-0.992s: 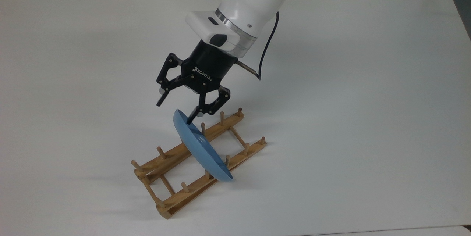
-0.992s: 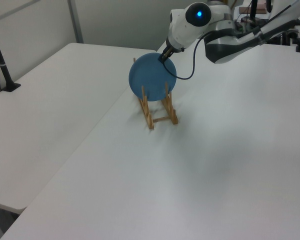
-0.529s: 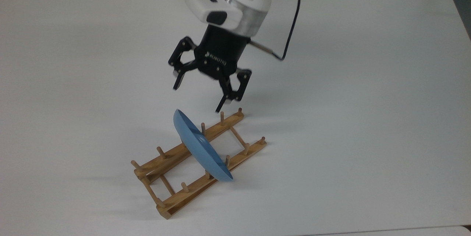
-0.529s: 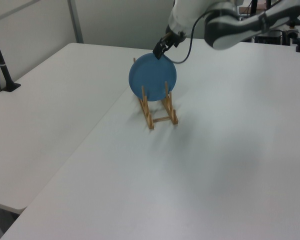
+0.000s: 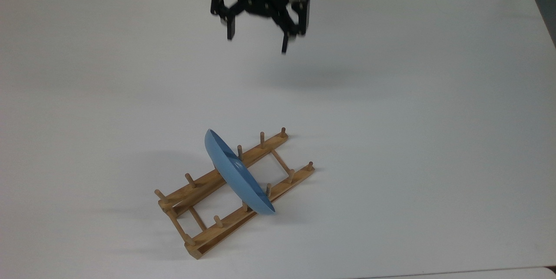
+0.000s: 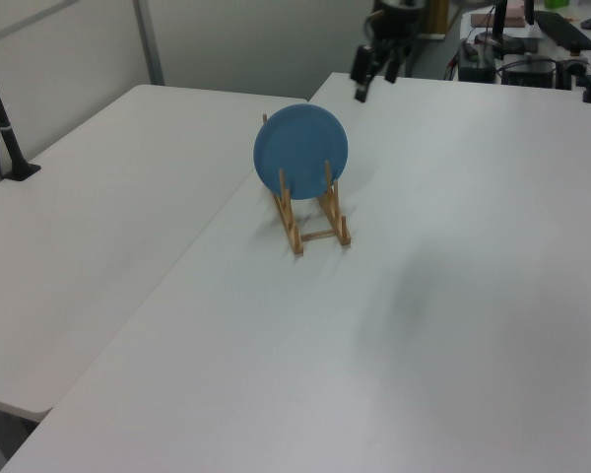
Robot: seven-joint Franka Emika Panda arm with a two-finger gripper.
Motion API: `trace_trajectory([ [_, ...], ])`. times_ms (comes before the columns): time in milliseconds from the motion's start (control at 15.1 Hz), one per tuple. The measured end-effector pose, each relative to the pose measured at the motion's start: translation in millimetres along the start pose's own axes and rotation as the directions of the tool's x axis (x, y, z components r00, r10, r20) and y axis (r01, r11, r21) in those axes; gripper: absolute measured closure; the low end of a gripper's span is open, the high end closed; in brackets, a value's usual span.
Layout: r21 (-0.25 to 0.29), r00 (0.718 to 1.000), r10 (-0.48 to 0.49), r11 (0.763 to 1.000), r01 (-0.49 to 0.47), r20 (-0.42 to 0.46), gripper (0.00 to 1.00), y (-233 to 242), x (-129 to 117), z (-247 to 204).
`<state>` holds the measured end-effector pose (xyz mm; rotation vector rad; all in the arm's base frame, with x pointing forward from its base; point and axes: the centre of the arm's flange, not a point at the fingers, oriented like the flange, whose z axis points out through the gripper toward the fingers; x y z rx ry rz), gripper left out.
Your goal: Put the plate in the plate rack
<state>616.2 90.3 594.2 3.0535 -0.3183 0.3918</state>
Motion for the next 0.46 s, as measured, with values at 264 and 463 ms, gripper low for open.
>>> trace_trajectory([
  [264, 0.014, 0.975, -0.135, 0.991, 0.135, 0.175, 0.0, 31.7, -37.4, -16.5],
  [463, 0.008, 0.965, -0.149, 0.989, 0.151, 0.217, 0.0, 42.6, -48.2, -25.6],
])
